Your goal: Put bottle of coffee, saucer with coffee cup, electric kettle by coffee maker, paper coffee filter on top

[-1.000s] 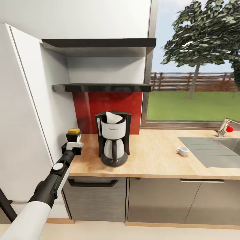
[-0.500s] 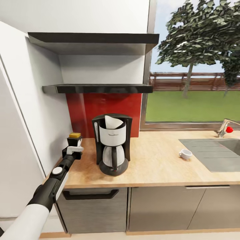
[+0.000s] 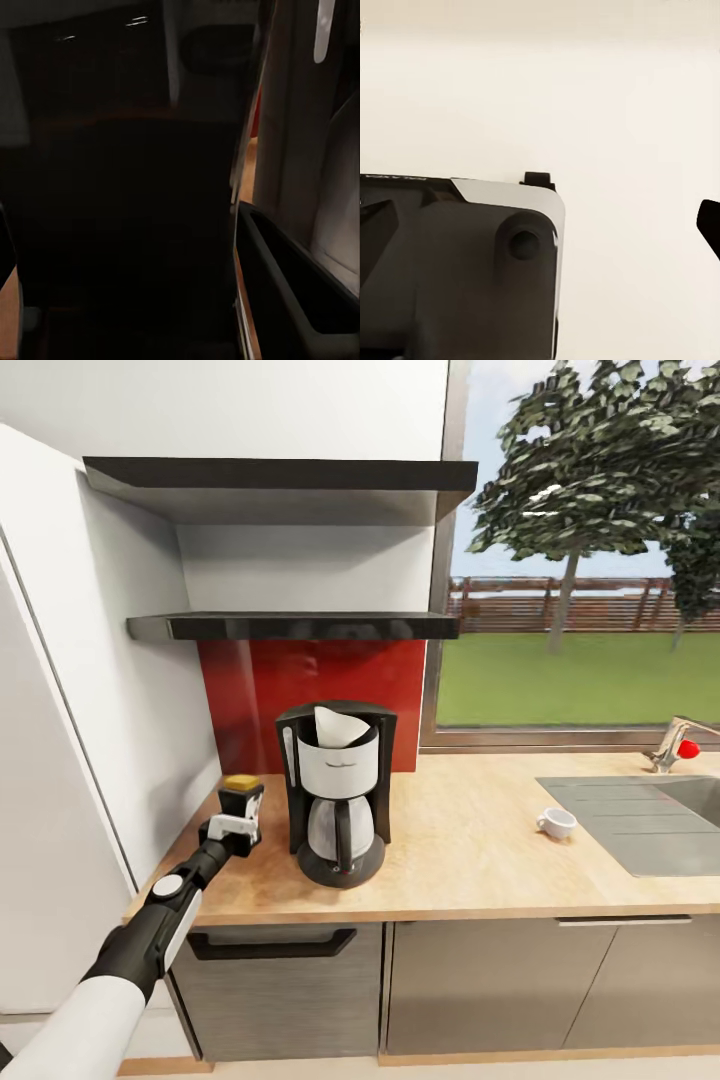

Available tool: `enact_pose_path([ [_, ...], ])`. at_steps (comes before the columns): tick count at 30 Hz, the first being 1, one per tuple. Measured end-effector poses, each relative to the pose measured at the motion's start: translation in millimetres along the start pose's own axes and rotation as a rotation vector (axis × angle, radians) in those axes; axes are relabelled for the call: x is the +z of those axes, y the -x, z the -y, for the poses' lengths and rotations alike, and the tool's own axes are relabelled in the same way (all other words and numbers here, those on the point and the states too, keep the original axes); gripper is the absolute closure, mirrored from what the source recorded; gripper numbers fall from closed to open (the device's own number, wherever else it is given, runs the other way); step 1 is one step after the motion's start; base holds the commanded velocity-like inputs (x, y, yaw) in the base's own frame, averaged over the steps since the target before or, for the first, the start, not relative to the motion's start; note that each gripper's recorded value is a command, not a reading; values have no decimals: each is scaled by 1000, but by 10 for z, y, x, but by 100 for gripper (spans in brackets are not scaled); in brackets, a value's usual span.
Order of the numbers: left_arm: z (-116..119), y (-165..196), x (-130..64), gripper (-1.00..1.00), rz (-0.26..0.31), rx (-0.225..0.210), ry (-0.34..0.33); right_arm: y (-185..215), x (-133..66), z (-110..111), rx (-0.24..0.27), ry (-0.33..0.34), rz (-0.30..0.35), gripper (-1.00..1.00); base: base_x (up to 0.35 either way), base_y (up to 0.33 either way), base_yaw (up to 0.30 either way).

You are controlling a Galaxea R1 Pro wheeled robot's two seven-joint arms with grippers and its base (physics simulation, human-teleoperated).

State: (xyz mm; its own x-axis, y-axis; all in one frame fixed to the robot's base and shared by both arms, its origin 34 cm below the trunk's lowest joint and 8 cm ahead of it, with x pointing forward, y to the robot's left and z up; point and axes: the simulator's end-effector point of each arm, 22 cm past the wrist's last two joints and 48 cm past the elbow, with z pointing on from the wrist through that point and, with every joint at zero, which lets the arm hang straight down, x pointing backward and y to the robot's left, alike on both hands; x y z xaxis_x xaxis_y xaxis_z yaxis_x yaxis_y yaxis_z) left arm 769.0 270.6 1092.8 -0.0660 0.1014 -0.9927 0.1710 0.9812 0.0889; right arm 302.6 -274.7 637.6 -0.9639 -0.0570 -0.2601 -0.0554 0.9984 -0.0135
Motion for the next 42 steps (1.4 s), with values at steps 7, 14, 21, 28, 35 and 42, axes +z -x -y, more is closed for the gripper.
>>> enact_pose_path([
  [7, -1, -34, -4, 100, -8, -4, 1, 1, -1, -15, 0, 2, 0, -100, 31, 0, 0],
  [14, 42, -141, -20, 100, 11, 2, -7, 0, -1, -10, 0, 1, 0, -100, 248, 0, 0],
  [21, 103, -341, -59, 100, 29, 1, -14, -5, 0, 1, 0, 0, -1, -100, 38, 0, 0],
  [28, 80, -358, -66, 100, 29, 0, -10, -5, 0, -2, 0, 0, -1, -100, 9, 0, 0],
  [35, 44, -345, -76, 100, 37, -32, 2, -5, -2, -9, -1, 1, 0, -100, 227, 0, 0],
  [42, 67, -456, -83, 100, 16, -52, 2, -2, 0, -10, -2, 1, 0, -100, 63, 0, 0],
])
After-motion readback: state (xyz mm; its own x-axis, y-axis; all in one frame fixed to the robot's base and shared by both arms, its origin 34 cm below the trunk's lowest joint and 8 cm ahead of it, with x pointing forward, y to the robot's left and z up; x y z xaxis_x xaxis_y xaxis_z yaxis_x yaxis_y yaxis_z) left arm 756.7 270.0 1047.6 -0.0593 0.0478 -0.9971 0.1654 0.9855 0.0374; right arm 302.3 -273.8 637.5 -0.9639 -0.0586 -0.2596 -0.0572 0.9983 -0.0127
